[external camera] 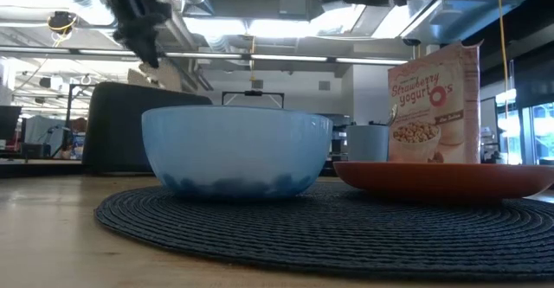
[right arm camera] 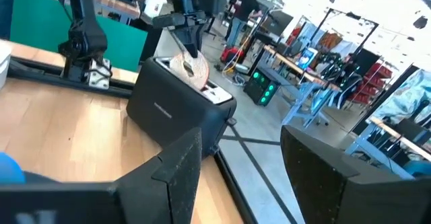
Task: Arrange a breakfast setting
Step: Put the toasted bread on the orange plate
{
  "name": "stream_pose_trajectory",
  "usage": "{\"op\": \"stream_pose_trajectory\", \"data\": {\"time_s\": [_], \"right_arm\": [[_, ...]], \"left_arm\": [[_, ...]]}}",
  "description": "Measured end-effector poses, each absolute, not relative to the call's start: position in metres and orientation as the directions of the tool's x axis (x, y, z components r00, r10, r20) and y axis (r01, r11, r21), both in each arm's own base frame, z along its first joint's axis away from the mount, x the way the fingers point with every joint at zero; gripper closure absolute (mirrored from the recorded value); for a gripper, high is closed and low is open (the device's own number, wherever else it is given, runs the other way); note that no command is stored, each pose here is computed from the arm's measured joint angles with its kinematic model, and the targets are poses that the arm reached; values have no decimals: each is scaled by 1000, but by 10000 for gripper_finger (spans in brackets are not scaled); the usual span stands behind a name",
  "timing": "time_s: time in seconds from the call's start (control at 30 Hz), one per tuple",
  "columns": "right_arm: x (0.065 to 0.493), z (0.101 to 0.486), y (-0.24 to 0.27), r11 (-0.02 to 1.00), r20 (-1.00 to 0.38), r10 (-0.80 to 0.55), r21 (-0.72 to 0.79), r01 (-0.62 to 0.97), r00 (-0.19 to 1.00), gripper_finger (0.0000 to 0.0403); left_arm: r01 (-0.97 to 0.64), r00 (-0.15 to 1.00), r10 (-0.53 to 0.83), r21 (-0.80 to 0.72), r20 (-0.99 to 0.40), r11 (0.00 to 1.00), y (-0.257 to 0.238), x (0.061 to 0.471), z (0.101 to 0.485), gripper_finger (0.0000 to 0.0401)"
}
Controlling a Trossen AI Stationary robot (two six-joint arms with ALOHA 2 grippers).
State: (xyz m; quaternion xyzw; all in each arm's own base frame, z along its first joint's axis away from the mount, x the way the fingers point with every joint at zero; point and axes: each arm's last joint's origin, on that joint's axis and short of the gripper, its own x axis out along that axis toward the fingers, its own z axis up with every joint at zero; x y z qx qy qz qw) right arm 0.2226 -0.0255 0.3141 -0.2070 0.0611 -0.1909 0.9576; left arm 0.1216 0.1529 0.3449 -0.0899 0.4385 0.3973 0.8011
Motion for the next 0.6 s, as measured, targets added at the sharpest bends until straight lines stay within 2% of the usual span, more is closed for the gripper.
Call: {"op": "stream_pose_trajectory", "data": {"time_s": [0.17, 0.3, 0.47, 0.6], "right_arm": [[223, 315, -26, 842, -31, -391, -416, 344, 920, 210], [223, 315, -25, 879, -32, -373, -333, 342, 927, 210], [232, 312, -22, 938, -21, -263, -238, 250, 965, 208], [242, 311, -18, 980, 33, -77, -183, 82, 996, 189]], "left_arm": [[-744, 396, 618, 158, -679, 650, 136, 109, 364, 356], [-703, 533, 606, 89, -590, 705, 121, 101, 378, 356], [-517, 746, 409, -71, -526, 853, 110, 103, 384, 356], [-361, 823, 234, -159, -518, 919, 105, 117, 373, 356]]}}
